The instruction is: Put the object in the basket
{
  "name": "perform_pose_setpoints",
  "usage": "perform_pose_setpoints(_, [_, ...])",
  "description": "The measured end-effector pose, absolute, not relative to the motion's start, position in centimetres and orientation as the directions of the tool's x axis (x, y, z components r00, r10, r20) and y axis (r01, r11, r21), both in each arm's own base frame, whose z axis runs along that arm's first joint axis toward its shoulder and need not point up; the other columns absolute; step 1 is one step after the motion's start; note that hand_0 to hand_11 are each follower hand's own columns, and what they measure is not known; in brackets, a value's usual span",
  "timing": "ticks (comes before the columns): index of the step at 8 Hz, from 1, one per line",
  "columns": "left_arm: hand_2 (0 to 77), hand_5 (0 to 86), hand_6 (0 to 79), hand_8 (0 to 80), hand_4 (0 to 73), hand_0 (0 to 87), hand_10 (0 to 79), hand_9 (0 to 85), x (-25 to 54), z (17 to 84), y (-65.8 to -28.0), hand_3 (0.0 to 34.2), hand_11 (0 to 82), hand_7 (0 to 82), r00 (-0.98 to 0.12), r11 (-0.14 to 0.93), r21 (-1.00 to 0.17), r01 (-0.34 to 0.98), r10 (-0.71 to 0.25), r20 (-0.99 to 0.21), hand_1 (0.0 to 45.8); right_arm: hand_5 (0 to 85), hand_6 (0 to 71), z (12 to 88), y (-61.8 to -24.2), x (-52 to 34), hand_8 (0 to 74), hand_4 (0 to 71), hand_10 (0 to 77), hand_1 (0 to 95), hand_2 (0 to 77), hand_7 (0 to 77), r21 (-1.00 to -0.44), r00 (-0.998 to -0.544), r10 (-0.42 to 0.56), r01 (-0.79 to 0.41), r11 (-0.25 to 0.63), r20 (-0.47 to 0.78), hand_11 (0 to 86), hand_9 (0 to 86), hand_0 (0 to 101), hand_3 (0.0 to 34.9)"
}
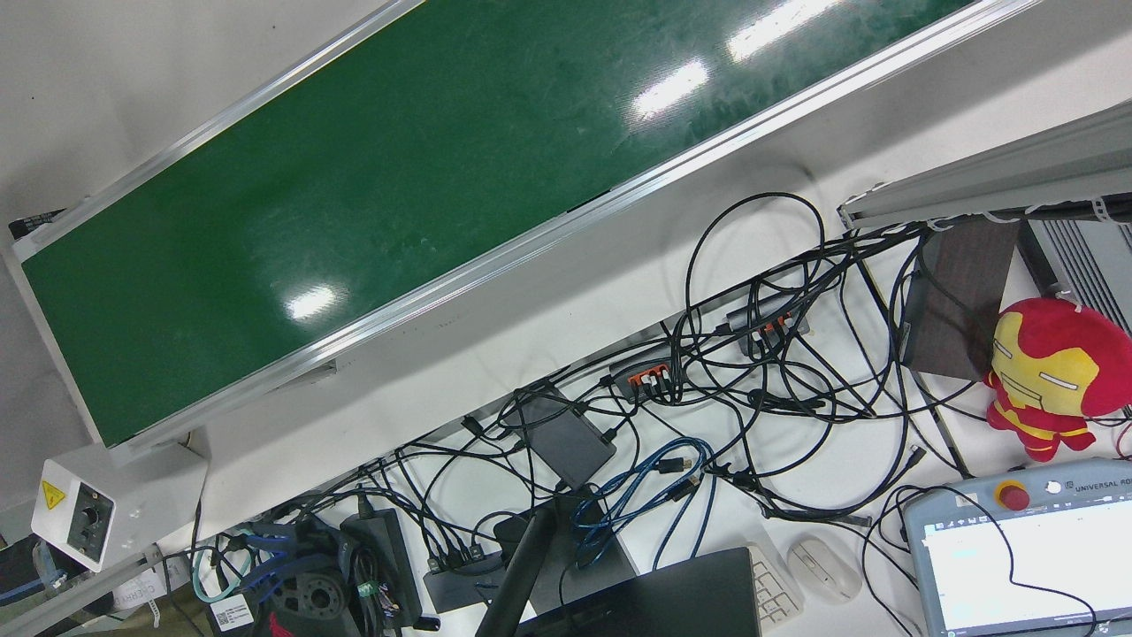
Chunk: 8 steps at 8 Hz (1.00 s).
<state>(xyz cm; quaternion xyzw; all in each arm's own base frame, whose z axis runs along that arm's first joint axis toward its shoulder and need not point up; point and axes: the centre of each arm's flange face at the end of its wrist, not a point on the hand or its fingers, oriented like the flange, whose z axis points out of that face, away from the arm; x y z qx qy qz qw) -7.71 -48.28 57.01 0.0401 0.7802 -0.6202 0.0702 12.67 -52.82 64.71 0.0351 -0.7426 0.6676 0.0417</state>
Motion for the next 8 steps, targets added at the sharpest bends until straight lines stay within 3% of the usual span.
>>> perform_pose_setpoints(1, [0.5,22.9,0.5,4.9,3.3,52.5,8.2,6.0,-7.7,57.0,-48.3,0.0,13.6,0.5,-0.986,0.225,-0.962,0.155,-0.023,-0.165,9.3,0.0,0.0,64.7,-52.8,12.7,0.0,0.0,0.0,0.0,0.5,0.5,-0.989,-0.994,0.004,-0.108,0.106,0.109,0.0,0.0,0,0.2])
perform_pose_setpoints(2, [0.5,25.1,0.5,6.5,6.0,51.3,3.8,7.6,-7.7,57.0,-48.3,0.0,6.5,0.5,-0.986,0.224,-0.962,0.157,-0.023,-0.167,10.4,0.0,0.0,64.7,-52.8,12.7,0.0,0.0,0.0,0.0,0.5,0.5,-0.988,-0.994,0.004,-0.108,0.106,0.109,0.0,0.0,0,0.2])
perform_pose_setpoints(5, [0.5,26.2,0.5,5.4,6.0,51.3,8.2,4.9,-6.7,56.0,-49.2,0.0,13.6,0.5,-0.977,0.236,-0.951,0.2,-0.029,-0.213,10.4,0.0,0.0,64.7,-52.8,12.7,0.0,0.0,0.0,0.0,0.5,0.5,-0.988,-0.994,0.003,-0.109,0.106,0.11,0.0,0.0,0,0.3])
perform_pose_setpoints(8, [0.5,24.0,0.5,5.4,6.0,54.3,8.7,6.5,-1.8,53.5,-51.4,0.1,14.7,0.5,-0.957,0.283,-0.925,0.254,-0.068,-0.284,11.4,0.0,0.0,64.8,-52.8,12.7,0.0,0.0,0.0,0.0,0.5,0.5,-0.988,-0.994,0.004,-0.109,0.105,0.11,0.0,0.0,0,0.3])
